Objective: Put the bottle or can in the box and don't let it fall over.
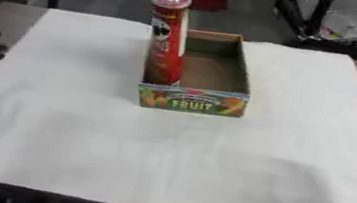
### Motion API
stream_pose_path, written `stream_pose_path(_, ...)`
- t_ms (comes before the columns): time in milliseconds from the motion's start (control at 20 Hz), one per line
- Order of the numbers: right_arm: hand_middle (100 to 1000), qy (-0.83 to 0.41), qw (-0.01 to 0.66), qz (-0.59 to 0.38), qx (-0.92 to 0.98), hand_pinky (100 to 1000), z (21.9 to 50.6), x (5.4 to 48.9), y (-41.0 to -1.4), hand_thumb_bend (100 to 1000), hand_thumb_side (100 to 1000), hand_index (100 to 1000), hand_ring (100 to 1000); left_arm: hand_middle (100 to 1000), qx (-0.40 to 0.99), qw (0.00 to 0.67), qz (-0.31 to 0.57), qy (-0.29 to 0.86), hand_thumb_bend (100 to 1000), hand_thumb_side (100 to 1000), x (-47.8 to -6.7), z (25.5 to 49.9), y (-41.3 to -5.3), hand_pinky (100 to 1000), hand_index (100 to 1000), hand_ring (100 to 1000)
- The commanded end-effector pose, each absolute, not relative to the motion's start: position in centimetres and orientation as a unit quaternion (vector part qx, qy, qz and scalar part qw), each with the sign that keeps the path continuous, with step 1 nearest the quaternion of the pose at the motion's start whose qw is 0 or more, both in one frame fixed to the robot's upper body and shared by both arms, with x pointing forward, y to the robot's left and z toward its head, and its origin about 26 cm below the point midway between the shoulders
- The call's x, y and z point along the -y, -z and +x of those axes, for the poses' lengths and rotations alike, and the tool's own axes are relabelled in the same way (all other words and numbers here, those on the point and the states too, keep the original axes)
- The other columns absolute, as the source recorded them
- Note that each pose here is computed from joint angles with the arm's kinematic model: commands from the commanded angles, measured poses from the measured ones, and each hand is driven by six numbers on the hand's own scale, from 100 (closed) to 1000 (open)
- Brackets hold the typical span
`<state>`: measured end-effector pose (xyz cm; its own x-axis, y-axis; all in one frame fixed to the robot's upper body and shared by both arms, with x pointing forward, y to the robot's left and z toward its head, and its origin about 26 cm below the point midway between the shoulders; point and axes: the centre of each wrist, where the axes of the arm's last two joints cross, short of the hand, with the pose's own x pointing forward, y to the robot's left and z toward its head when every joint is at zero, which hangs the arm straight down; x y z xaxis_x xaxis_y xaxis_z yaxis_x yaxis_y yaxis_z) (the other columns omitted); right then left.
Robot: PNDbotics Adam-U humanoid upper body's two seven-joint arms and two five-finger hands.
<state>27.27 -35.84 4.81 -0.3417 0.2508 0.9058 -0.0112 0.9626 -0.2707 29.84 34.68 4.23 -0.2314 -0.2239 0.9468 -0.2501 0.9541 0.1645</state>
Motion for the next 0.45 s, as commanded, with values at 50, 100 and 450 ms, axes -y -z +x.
stream_pose_path(50, 703, -0.125, 0.563, -0.075, 0.814, 986, 27.39, 36.07, -5.39, 100, 678, 889, 817, 766, 0.797, 0.585, 0.152, -0.010, 282, 986, -33.42, 29.03, -4.84, 789, 963, 721)
stream_pose_path(100, 703, -0.125, 0.562, -0.076, 0.814, 986, 27.41, 36.07, -5.42, 100, 677, 889, 817, 766, 0.796, 0.586, 0.153, -0.008, 281, 988, -33.12, 28.87, -4.82, 790, 964, 721)
stream_pose_path(450, 702, -0.124, 0.561, -0.076, 0.815, 986, 27.43, 36.08, -5.46, 100, 679, 889, 817, 765, 0.793, 0.589, 0.159, -0.001, 277, 991, -32.51, 28.71, -5.05, 789, 963, 721)
